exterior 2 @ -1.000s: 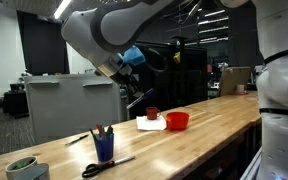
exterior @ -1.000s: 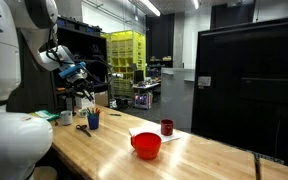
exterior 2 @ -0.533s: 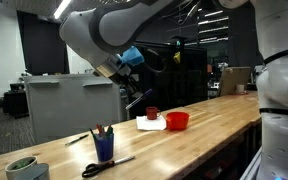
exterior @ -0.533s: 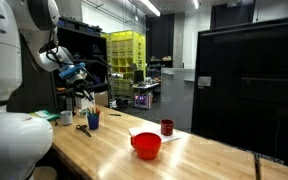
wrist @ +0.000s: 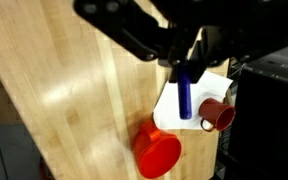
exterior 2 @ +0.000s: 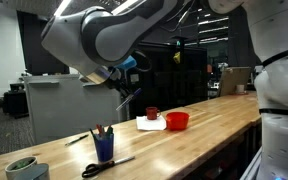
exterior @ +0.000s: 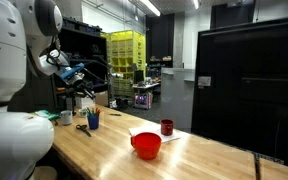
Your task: Put the purple pen in the blue cup.
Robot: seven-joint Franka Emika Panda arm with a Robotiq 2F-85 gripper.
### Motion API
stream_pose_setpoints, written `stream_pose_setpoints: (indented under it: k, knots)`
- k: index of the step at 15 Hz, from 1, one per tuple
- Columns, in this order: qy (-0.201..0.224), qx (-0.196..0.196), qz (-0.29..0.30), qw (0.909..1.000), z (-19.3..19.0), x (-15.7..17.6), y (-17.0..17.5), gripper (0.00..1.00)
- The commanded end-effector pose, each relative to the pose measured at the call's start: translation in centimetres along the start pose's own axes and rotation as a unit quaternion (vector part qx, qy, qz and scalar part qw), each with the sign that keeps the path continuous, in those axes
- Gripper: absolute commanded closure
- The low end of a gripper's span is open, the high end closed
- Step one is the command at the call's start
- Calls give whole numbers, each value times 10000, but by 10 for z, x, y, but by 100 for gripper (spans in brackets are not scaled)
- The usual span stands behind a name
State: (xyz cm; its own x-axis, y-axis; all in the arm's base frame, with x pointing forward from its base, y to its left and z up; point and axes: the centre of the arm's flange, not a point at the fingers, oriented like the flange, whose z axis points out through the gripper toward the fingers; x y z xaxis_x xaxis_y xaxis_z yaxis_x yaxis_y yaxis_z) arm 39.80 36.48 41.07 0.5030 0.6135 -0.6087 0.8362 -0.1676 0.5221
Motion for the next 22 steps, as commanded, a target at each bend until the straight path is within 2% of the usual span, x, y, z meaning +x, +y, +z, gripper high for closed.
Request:
stream_pose_setpoints:
  k: [1,6,12,16,22]
  knots:
    - [-116,-776,-667,9947,-27,34,-6,97]
    - [-469,-1462,-1424,9778,-32,70,-22,97]
    - [-811,-1986,-2017,9557,-22,103,-28,97]
    - [-829,-2034,-2289,9483,-17,116,-32,97]
    - [-879,-1877,-2517,9453,-4,124,-35,97]
